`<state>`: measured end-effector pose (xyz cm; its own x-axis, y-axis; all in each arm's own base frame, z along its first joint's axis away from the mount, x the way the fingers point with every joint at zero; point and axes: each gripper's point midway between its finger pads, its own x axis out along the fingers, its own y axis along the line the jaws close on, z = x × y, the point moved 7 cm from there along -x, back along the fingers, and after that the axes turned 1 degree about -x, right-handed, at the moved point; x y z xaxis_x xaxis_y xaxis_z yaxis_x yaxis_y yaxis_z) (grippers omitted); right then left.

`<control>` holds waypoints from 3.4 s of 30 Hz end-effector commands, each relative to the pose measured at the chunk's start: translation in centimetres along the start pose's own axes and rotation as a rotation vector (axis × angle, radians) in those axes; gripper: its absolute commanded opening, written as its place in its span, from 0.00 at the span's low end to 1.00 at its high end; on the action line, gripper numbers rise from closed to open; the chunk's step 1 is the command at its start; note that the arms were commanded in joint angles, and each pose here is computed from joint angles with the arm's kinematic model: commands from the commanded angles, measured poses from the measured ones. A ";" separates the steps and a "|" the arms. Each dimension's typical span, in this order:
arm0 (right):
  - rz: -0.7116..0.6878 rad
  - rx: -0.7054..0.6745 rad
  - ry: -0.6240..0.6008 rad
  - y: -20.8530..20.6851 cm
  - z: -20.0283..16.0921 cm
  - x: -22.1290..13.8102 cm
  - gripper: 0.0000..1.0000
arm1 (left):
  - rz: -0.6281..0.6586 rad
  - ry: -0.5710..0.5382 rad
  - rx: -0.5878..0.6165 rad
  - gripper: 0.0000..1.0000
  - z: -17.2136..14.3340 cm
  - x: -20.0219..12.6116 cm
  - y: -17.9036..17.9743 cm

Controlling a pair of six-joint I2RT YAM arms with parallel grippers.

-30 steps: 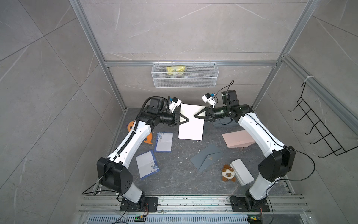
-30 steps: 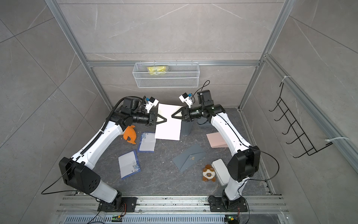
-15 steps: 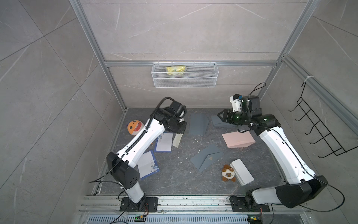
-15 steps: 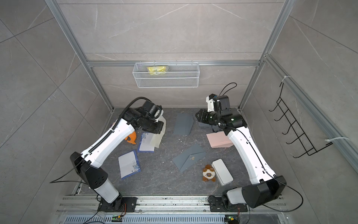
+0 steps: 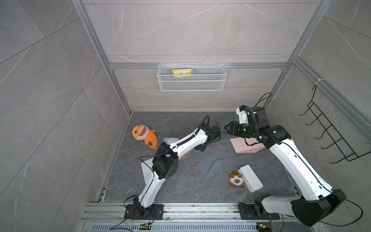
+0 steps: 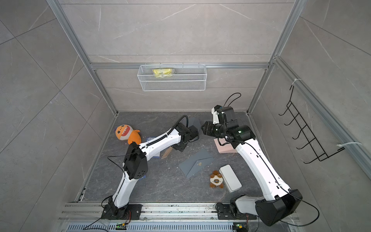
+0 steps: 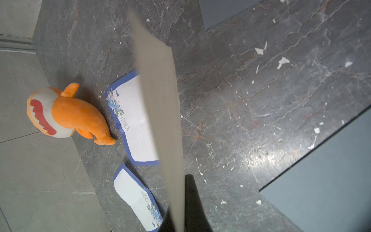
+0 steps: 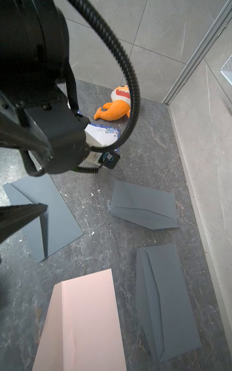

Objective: Take the letter paper out of the envelope
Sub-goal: Place the letter paper at the center of the board.

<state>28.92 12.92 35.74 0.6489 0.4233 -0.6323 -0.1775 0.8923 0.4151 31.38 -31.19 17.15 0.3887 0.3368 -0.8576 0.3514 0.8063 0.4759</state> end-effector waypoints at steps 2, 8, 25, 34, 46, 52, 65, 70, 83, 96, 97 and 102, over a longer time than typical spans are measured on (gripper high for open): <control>0.018 0.003 0.015 0.1 -0.9 -0.6 0.45 | 0.047 0.006 -0.022 0.00 0.2 0.7 -0.3; 0.018 0.015 0.033 -0.2 -1.6 -0.4 0.45 | 0.012 0.040 0.001 0.00 0.3 3.7 -3.0; 0.054 0.066 0.046 -0.1 -2.2 0.0 0.44 | -0.087 0.102 -0.018 0.00 -0.4 7.1 -5.7; 0.057 0.077 0.055 -0.2 -2.6 -0.1 0.44 | -0.104 0.100 -0.019 0.00 -0.2 7.7 -5.8; 0.045 0.099 0.065 -0.4 -2.8 0.4 0.43 | -0.121 0.101 -0.016 0.16 -0.4 7.7 -5.7; 0.007 0.140 0.061 -1.1 -3.4 0.4 0.42 | -0.116 0.100 -0.006 0.29 -0.6 7.5 -5.5; -0.030 0.233 0.057 -2.2 -5.0 0.7 0.43 | -0.141 0.083 -0.007 0.55 -0.5 6.6 -5.0; -0.036 0.231 0.059 -2.2 -4.8 0.9 0.43 | -0.157 0.078 -0.014 0.62 -0.5 6.2 -4.9; -0.069 0.264 0.066 -2.8 -5.4 1.0 0.43 | -0.292 0.026 -0.115 0.69 0.6 3.9 -4.2; -0.077 0.307 0.083 -3.3 -6.7 0.9 0.44 | -0.385 0.022 -0.185 0.68 1.4 4.2 -3.4; -0.079 0.312 0.088 -3.3 -6.9 0.9 0.44 | -0.389 0.025 -0.187 0.68 1.4 4.3 -3.4; -0.141 0.302 0.166 -3.0 -8.1 1.7 0.45 | -0.453 0.006 -0.201 0.68 1.9 4.0 -3.2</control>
<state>25.14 11.90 28.98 0.5643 0.3811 -0.7323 0.1060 0.8463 0.5221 33.35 -33.08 9.53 0.2057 0.0327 -0.9781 0.3171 0.9433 0.0982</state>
